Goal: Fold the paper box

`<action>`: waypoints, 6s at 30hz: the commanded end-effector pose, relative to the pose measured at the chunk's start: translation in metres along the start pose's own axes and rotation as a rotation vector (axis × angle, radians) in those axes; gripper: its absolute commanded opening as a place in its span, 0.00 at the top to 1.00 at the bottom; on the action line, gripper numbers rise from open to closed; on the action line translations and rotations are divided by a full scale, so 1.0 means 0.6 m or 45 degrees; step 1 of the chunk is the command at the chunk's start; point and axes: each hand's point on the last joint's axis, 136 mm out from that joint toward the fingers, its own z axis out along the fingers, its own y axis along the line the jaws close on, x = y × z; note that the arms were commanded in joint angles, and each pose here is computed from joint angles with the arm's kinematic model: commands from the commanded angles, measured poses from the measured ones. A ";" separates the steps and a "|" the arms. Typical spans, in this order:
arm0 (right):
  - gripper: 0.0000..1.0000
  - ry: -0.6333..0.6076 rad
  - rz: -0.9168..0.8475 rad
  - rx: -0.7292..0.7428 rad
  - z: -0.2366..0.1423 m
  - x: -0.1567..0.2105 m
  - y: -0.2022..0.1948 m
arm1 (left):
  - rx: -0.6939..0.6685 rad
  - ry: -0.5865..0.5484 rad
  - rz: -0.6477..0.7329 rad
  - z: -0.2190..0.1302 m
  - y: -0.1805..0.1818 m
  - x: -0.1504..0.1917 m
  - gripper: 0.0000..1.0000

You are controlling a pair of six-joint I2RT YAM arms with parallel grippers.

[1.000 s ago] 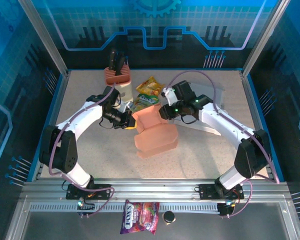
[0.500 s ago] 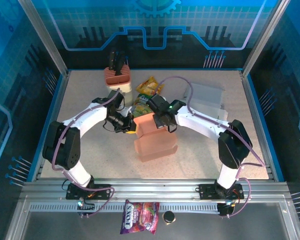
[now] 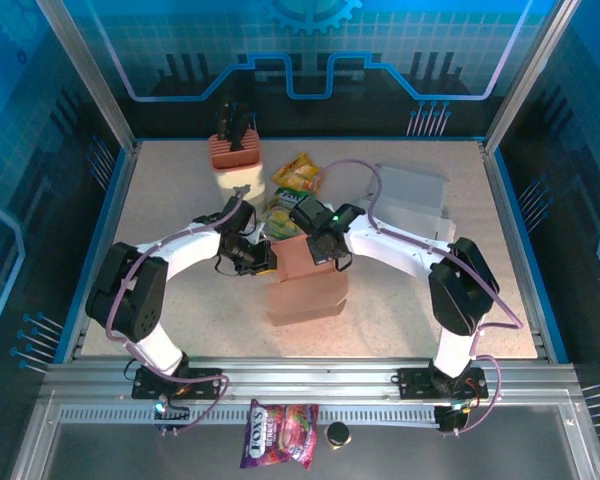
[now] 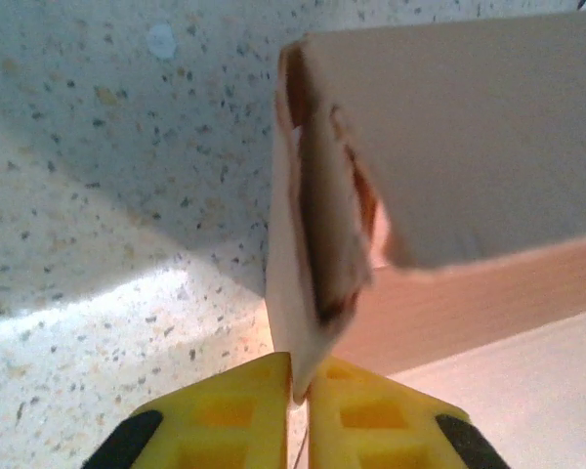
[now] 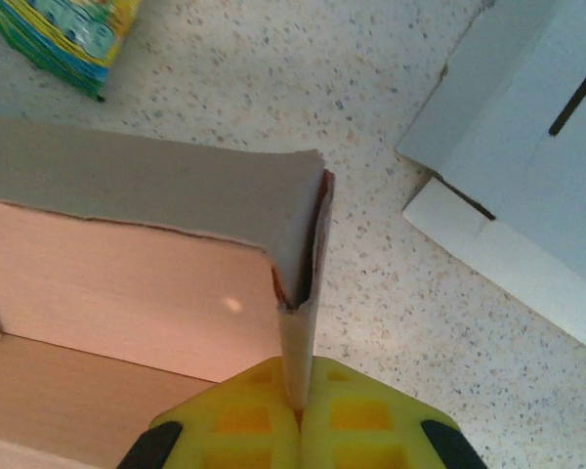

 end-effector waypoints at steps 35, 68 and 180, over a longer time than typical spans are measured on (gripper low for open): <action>1.00 0.200 0.172 0.058 0.033 0.064 -0.014 | -0.583 -0.210 -0.034 0.015 0.028 0.038 0.82; 1.00 0.205 0.212 0.026 0.031 0.074 -0.016 | -0.721 -0.202 -0.014 0.035 0.042 0.074 1.00; 0.75 0.266 0.282 -0.075 0.066 0.047 -0.033 | -0.739 -0.209 0.066 0.039 0.019 0.075 1.00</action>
